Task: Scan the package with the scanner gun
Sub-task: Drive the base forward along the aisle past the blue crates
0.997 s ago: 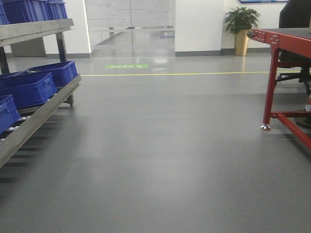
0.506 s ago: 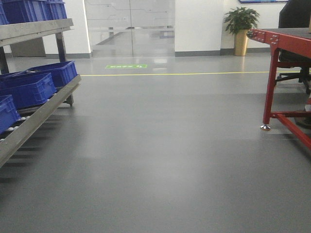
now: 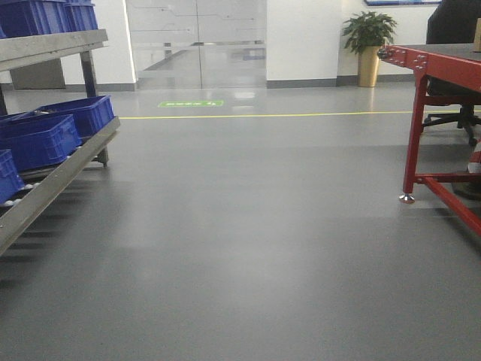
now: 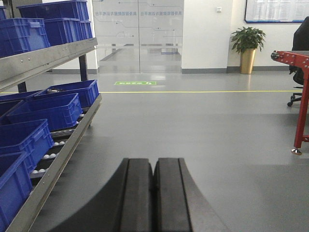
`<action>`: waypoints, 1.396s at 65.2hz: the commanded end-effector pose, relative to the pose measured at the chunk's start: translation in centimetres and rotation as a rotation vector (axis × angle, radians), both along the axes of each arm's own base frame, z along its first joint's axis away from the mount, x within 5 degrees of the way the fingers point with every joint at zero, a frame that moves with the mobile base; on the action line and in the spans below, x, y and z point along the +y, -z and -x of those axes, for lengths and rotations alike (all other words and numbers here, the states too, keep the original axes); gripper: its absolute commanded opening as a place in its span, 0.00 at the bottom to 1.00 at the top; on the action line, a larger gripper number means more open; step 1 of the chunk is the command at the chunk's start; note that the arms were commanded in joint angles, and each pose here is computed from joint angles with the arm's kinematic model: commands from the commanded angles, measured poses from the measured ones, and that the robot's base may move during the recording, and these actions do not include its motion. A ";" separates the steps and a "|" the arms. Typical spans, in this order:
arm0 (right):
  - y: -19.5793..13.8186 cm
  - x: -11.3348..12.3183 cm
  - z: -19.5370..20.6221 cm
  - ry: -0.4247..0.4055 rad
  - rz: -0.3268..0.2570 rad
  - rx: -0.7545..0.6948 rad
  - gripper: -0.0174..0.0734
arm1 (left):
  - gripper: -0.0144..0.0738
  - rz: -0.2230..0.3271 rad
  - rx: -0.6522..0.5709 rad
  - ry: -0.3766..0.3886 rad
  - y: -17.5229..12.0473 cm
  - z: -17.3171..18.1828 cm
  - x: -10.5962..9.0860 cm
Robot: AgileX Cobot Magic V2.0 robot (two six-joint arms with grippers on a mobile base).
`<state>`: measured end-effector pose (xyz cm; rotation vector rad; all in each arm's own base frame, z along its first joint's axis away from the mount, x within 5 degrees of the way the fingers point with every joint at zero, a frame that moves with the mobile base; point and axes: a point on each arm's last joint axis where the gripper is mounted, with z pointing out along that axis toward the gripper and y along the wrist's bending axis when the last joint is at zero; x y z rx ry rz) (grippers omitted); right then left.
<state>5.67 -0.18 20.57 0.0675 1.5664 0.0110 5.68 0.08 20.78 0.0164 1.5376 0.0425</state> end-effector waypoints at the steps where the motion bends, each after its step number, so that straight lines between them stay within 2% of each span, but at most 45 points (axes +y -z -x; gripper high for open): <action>1: -0.2 0.0 0.0 0.008 0.004 -0.024 0.01 | 0.04 0.007 -0.018 0.003 -0.2 0.0 0.0; 91: -0.2 0.0 0.0 0.008 0.004 -0.024 0.01 | 0.04 0.007 -0.018 0.003 -0.2 0.0 0.0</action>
